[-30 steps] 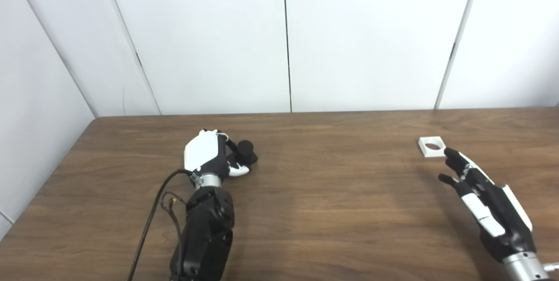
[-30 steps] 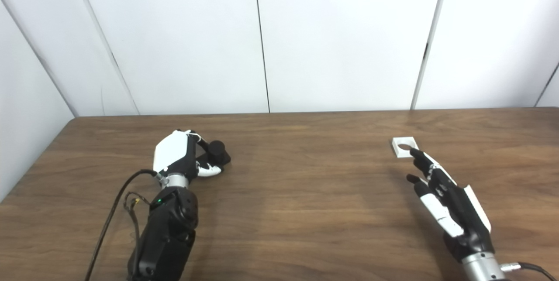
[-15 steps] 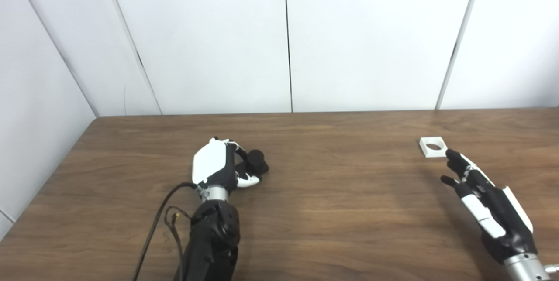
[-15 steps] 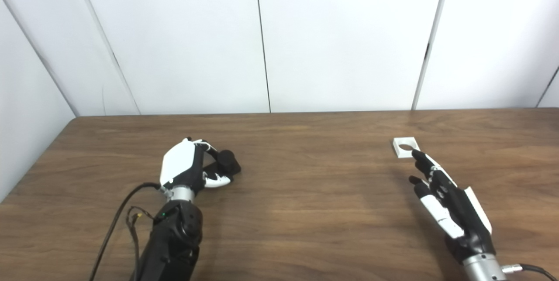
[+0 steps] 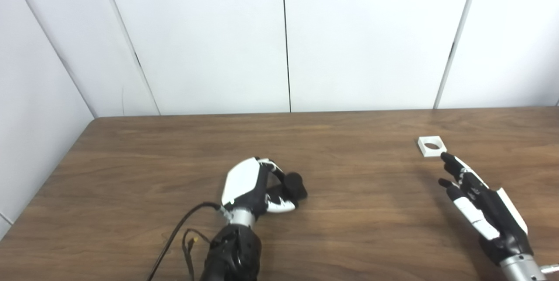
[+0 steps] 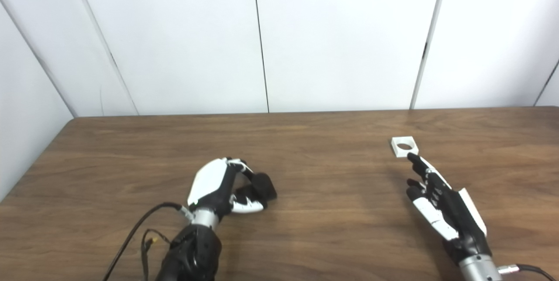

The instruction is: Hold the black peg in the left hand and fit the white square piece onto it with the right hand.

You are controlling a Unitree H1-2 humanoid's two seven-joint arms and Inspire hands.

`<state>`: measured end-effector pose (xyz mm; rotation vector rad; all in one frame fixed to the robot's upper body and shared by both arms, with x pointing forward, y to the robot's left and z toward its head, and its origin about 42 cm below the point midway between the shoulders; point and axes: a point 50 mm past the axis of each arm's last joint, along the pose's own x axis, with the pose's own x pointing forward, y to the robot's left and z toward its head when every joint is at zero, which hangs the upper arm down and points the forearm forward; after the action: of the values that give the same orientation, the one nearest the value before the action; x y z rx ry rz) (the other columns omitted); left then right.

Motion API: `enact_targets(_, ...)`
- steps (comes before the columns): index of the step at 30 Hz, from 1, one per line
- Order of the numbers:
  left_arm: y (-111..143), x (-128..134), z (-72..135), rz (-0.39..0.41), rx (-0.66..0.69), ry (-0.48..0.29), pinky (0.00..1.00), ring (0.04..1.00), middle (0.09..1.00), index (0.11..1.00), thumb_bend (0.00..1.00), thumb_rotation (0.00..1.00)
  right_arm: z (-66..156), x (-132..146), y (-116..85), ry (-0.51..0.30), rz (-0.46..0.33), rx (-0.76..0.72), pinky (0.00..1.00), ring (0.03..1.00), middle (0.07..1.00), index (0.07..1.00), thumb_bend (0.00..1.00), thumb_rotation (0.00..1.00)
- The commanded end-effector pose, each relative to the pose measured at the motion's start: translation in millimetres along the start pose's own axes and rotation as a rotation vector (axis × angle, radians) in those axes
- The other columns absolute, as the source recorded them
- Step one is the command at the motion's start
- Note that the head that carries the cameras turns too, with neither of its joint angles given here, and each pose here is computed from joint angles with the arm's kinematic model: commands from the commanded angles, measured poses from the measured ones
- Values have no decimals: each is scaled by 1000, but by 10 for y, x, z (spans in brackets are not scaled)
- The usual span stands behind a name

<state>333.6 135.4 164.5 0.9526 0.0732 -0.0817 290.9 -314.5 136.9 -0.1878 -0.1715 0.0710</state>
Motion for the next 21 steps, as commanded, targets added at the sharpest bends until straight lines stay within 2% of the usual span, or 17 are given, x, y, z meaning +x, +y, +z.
enact_targets(1, 114, -41, 189, 36, -5, -60, 860, 968, 866, 485, 507, 66, -4, -20, 80, 0, -3, 10, 875, 969, 959, 915, 668, 713)
enact_targets(12, 51, -343, 347, -19, 6, -128, 849, 963, 871, 487, 506, 68, 29, -22, 133, -4, -12, -5, 871, 962, 956, 915, 658, 715)
enact_targets(15, 36, -451, 352, -33, -5, -134, 799, 952, 868, 489, 505, 68, 66, -23, 157, -7, -10, -2, 878, 967, 959, 917, 668, 728)
enact_targets(21, -22, -627, 345, -45, -19, -142, 766, 947, 870, 489, 504, 69, 108, -10, 197, -9, -11, 16, 876, 969, 957, 911, 671, 714)
